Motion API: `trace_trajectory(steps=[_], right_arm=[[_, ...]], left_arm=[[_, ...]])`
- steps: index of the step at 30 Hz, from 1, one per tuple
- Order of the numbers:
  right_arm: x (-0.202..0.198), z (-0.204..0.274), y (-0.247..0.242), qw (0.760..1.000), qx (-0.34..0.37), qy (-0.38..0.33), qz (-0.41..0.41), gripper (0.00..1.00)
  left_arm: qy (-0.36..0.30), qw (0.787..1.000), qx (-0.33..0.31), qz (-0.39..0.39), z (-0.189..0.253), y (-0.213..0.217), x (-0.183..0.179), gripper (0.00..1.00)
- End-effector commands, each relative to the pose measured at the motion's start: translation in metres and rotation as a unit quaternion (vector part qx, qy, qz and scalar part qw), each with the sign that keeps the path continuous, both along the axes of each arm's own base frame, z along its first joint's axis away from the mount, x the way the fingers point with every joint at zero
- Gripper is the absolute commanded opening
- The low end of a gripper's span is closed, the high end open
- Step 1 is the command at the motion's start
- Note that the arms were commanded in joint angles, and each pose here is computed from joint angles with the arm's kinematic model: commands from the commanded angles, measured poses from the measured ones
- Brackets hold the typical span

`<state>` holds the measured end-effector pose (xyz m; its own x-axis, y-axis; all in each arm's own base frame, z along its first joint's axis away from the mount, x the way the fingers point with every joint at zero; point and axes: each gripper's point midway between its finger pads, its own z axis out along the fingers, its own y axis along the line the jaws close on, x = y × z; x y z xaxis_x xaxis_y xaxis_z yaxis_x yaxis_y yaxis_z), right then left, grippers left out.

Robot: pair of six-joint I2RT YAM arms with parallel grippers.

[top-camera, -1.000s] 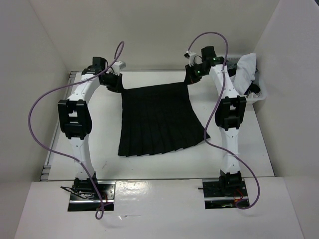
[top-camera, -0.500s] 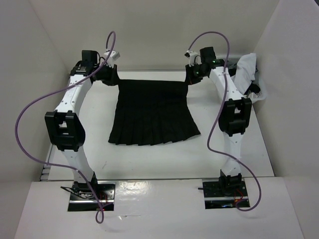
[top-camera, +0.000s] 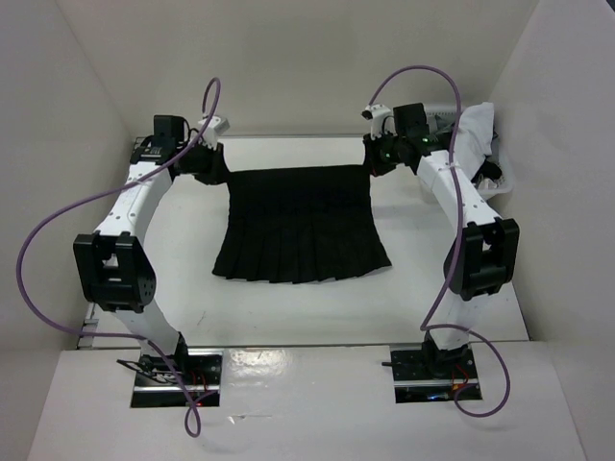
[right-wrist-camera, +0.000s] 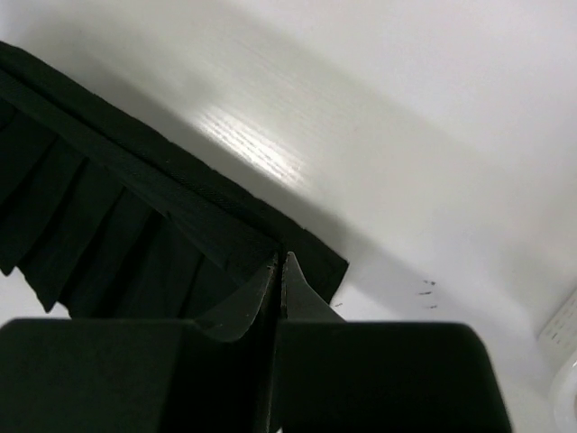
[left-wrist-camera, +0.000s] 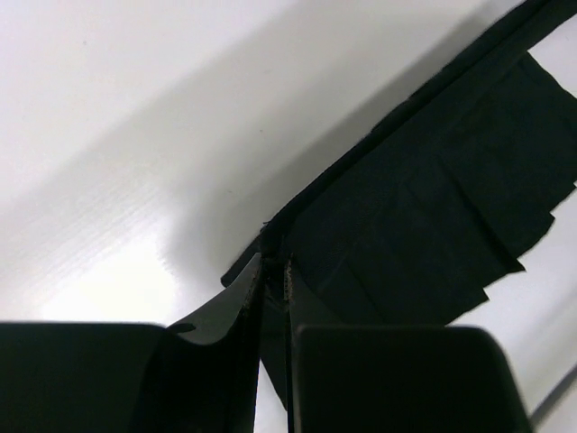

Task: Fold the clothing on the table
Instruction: Fold the skirt

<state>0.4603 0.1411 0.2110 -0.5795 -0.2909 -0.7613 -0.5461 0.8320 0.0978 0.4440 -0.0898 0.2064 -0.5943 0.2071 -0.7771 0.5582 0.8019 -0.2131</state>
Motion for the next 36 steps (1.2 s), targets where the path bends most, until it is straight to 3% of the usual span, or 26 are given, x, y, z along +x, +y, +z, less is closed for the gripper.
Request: trace_trajectory(steps=[1,12,15,19,23,26,27,31,36], right_arm=[[-0.008,0.0,-0.038,0.997,-0.071,-0.02,-0.034,0.0],[-0.092,-0.029,-0.022,0.986,-0.106,0.077,0.1,0.0],[-0.124,-0.038,-0.016,0.971,-0.117,0.124,0.165,0.0],[-0.166,-0.055,-0.004,0.939,-0.128,0.194,0.255,0.04],[-0.195,-0.077,0.003,0.914,-0.15,0.238,0.293,0.2],[-0.221,-0.089,0.014,0.892,-0.176,0.254,0.329,0.45],[-0.23,-0.1,0.014,0.882,-0.186,0.272,0.337,0.62],[-0.25,-0.122,0.016,0.856,-0.209,0.313,0.355,0.79],[-0.244,-0.12,0.021,0.858,-0.213,0.31,0.349,0.88]], left_arm=[[-0.037,0.998,0.039,0.032,0.023,0.032,-0.013,0.0],[0.021,0.997,0.057,-0.04,0.0,0.021,-0.102,0.0],[0.049,0.993,0.071,-0.085,-0.012,0.014,-0.13,0.0],[0.083,0.976,0.089,-0.182,-0.02,-0.004,-0.174,0.1],[0.132,0.95,0.1,-0.265,-0.034,-0.024,-0.215,0.2],[0.143,0.938,0.115,-0.294,-0.041,-0.033,-0.23,0.24],[0.149,0.939,0.116,-0.289,-0.043,-0.035,-0.233,0.26],[0.128,0.941,0.125,-0.288,-0.036,-0.045,-0.241,0.34],[0.095,0.941,0.133,-0.297,-0.024,-0.053,-0.248,0.49]])
